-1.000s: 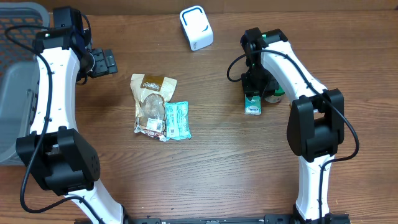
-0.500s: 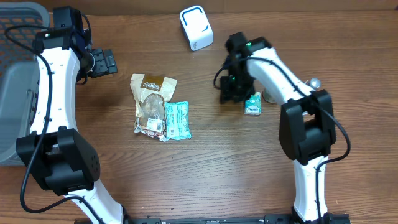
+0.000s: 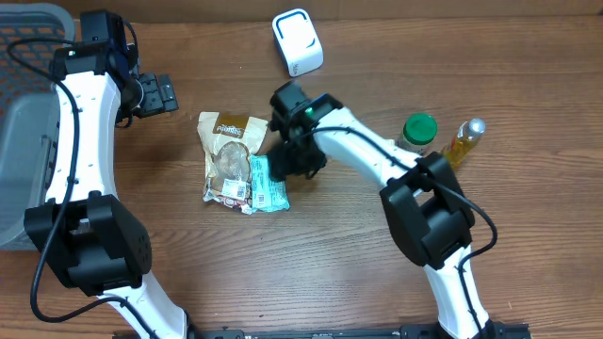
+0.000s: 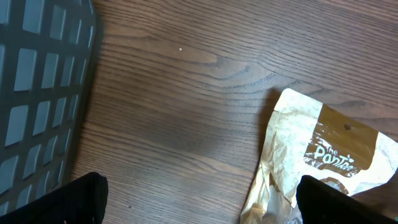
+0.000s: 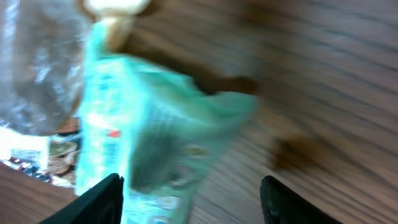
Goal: Scan the item barcode
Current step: 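Move the right gripper left onto the larger teal wipes bag and grasp it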
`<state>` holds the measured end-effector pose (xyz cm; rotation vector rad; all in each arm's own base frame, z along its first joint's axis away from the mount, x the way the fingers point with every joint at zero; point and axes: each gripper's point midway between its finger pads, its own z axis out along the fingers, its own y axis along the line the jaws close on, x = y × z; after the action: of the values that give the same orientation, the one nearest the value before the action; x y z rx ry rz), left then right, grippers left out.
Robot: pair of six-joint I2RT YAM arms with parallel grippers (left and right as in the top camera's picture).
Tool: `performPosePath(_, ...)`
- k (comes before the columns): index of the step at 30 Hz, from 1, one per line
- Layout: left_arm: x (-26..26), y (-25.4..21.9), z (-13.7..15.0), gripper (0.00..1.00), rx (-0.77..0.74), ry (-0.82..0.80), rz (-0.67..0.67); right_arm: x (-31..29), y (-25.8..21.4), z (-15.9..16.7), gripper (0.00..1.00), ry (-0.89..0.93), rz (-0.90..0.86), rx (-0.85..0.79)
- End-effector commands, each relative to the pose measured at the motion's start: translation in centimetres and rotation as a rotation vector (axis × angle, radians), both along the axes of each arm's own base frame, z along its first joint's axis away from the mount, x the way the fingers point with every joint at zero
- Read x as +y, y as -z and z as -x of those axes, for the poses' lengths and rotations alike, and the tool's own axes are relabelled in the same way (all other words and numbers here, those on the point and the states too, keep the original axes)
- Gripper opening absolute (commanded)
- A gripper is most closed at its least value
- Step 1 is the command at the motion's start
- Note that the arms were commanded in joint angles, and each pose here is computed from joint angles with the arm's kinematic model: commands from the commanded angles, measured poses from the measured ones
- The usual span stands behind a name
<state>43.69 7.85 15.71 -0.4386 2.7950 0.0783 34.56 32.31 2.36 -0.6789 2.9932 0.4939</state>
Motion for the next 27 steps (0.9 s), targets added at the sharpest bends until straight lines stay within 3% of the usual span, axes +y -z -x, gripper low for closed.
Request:
performPosePath(1,-0.2,-0.8,-0.2,0.99,-0.018,0.023,-0.014,0.9,0.3,0.4,0.7,-0.009,-0.011,-0.011)
performPosePath(16,-0.2,-0.8,-0.2,0.99,-0.018,0.023,-0.014,0.0,3.3,-0.5,0.7,0.108,0.028,-0.059)
performPosePath(27,-0.2,-0.8,-0.2,1.0,-0.018,0.023,-0.014,-4.1,3.8,-2.3,0.69,0.268,0.231,-0.156)
